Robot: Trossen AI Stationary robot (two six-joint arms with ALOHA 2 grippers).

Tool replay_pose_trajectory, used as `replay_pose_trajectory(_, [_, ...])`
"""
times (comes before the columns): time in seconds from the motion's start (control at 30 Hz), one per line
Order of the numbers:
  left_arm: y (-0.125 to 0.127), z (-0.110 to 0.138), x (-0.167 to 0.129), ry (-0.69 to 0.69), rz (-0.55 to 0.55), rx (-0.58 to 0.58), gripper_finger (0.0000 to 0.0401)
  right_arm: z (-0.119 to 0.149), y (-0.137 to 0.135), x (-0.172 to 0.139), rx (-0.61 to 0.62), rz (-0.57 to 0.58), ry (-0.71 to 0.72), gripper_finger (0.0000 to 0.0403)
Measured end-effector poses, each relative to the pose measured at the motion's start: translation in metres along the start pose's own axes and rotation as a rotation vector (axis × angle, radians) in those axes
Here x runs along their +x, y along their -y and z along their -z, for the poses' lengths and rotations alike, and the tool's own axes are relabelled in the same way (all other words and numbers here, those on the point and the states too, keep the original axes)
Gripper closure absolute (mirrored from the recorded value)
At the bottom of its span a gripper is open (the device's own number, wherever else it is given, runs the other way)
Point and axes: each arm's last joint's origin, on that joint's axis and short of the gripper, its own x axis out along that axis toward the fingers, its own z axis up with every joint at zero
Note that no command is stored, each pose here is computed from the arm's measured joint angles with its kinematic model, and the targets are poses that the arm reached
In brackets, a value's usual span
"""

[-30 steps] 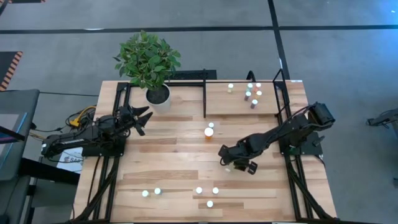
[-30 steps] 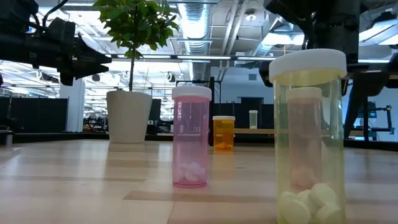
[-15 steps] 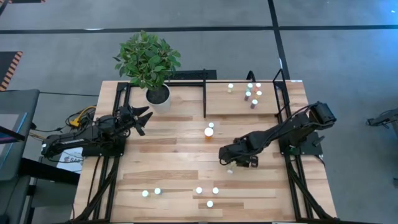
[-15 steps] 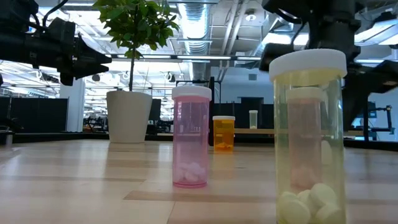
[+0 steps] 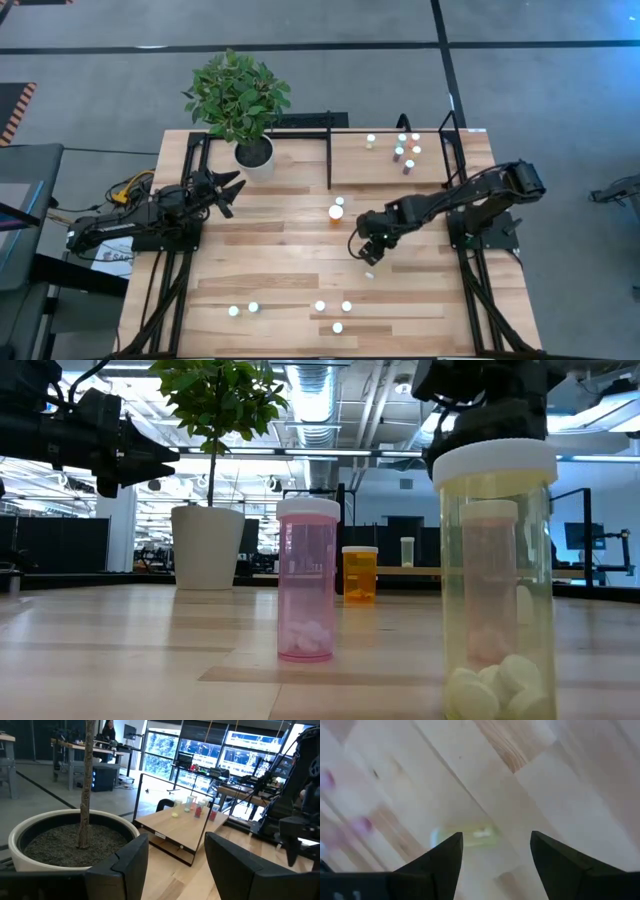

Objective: Pick and place medicine bottles onto shelf by color
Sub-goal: Put the right yellow pill bottle on the shelf

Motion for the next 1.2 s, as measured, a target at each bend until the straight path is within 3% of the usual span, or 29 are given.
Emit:
replay_pose_trajectory(0.33, [0.0,0.0,0.0,0.0,0.0,0.0,0.022,-0.02,0.015,-0.004,-0.556,0.009,0.035,0.0147])
replay_pose_trajectory(0.57, [0.0,0.0,0.0,0.0,0.0,0.0,0.022,0.0,-0.002,0.002,-1.037,0.02,0.016,0.0147])
replay_pose_trajectory(0.97, [0.0,0.0,0.0,0.0,0.0,0.0,0.022,0.042,-0.03,0.033,-1.424,0.01,-0.08,0.0147])
replay_pose_trajectory(1.2, [0.0,0.0,0.0,0.0,0.0,0.0,0.022,0.047,-0.039,0.036,-1.504,0.019,-0.007,0.0147])
